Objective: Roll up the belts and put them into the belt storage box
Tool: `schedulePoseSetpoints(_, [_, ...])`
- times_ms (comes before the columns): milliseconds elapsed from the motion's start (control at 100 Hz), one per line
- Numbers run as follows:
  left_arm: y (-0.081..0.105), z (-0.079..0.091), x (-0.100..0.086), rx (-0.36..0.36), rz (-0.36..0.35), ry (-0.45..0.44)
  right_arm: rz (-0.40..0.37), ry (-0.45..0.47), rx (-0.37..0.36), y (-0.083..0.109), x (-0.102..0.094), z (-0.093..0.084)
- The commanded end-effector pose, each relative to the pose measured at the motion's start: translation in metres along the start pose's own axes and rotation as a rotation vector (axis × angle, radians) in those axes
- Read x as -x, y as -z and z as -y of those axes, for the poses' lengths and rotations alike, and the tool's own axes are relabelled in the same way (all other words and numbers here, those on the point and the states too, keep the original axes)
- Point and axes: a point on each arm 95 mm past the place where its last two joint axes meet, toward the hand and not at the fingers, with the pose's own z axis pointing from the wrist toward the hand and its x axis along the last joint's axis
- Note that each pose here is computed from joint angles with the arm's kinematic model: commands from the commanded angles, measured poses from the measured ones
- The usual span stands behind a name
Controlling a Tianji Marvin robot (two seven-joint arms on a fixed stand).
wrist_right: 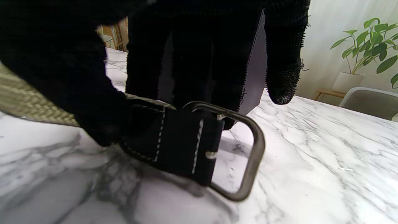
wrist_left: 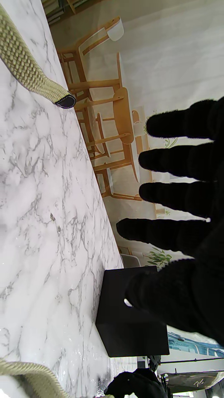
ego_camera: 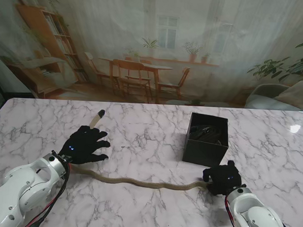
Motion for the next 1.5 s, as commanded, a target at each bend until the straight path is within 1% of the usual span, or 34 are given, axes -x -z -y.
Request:
schedulePoseSetpoints(0, [0.000,-0.001,-0.002,0.015,-0.002,0.003,-0.003,-0.004,-0.006,0.000,-0.001,0.002])
schedulePoseSetpoints(310, [0.006,0.006,-0.004,-0.019,-0.010,-0.008,-0.039,-0.026,0.015,0.000,-0.008,0.004])
schedulePoseSetpoints(480, [0.010,0.010,-0.006,-0.043,-0.019,-0.011,-0.054,-0.106,0.024,0.005,-0.013,0.007])
schedulePoseSetpoints(630, [0.011,0.013,-0.008,-0.058,-0.030,-0.017,-0.067,-0.132,0.028,0.008,-0.015,0.009])
schedulePoseSetpoints(790, [0.014,0.017,-0.010,-0.075,-0.035,-0.024,-0.090,-0.157,0.052,0.008,-0.016,0.010])
schedulePoseSetpoints(880, [0.015,0.018,-0.012,-0.083,-0.040,-0.028,-0.106,-0.191,0.059,0.009,-0.017,0.010])
schedulePoseSetpoints(950, [0.016,0.019,-0.013,-0.088,-0.044,-0.030,-0.111,-0.205,0.043,0.011,-0.018,0.009])
schedulePoseSetpoints(1020, [0.016,0.020,-0.014,-0.092,-0.048,-0.029,-0.115,-0.222,0.049,0.011,-0.018,0.009])
schedulePoseSetpoints(1100, [0.017,0.019,-0.014,-0.095,-0.051,-0.028,-0.125,-0.247,0.039,0.012,-0.019,0.008])
schedulePoseSetpoints(1290, [0.018,0.019,-0.013,-0.097,-0.054,-0.024,-0.155,-0.229,0.034,0.015,-0.016,0.001])
schedulePoseSetpoints(1490, [0.022,0.019,-0.014,-0.102,-0.050,-0.026,-0.192,-0.135,0.070,0.020,-0.006,-0.013])
